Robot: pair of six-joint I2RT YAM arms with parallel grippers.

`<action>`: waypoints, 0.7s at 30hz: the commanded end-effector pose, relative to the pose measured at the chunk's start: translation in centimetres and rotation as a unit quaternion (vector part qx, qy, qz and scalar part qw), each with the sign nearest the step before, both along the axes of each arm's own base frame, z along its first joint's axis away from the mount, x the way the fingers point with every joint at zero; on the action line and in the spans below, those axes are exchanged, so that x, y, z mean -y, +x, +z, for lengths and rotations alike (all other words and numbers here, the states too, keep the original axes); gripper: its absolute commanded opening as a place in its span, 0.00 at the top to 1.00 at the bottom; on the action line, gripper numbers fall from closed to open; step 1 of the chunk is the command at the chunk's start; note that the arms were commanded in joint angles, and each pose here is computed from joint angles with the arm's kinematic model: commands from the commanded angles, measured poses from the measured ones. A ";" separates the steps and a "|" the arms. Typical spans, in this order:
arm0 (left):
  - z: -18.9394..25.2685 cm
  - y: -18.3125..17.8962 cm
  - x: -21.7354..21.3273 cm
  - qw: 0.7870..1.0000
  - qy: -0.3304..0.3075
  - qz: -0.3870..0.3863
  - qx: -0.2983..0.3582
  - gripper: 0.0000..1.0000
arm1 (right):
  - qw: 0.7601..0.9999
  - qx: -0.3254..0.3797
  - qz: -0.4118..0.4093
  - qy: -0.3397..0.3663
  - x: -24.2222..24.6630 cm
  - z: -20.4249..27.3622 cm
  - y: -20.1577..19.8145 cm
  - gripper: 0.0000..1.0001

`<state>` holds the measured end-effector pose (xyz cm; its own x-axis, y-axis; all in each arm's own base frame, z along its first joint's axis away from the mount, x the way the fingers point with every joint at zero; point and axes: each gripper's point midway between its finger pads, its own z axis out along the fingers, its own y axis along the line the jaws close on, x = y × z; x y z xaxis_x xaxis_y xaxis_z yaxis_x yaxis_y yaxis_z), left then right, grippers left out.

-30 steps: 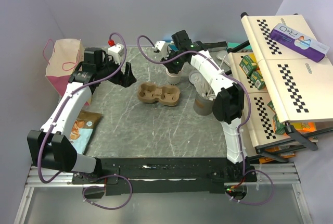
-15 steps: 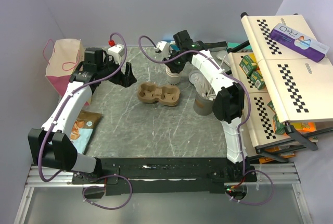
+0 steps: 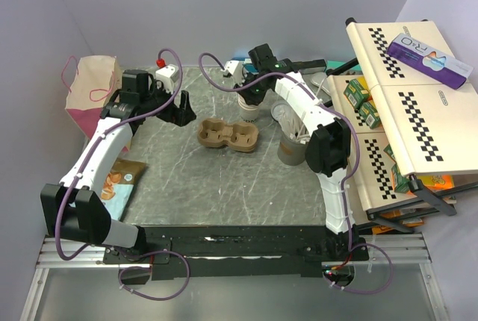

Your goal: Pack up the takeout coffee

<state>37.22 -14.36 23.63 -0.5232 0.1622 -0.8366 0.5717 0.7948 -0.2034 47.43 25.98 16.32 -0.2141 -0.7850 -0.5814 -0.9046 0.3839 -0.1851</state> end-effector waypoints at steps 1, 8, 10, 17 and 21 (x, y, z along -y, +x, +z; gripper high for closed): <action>1.1 0.4 0.1 1.000 -0.008 0.002 0.018 0.08 | 1.000 -0.014 0.009 -0.022 0.7 -2.0 -0.1 0.72; 1.0 0.2 0.2 1.000 -0.011 0.001 0.017 0.08 | 1.000 -0.011 0.011 -0.025 0.7 -2.0 -0.1 0.75; 0.9 0.2 0.1 1.000 -0.011 0.003 0.015 0.08 | 1.000 -0.010 0.010 -0.022 0.7 -1.9 0.0 0.76; 0.9 0.2 0.2 1.000 -0.013 0.002 0.014 0.08 | 1.000 0.000 0.011 -0.014 0.5 -0.8 0.0 0.80; 0.9 0.4 0.3 1.000 -0.015 0.001 0.014 0.08 | 1.000 0.004 0.010 -0.010 0.5 -0.3 0.0 0.87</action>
<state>37.31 -14.39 23.72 -0.5201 0.1586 -0.8393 0.5714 0.7949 -0.2038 47.14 25.56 15.12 -0.2141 -0.8043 -0.5544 -0.9117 0.3683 -0.1821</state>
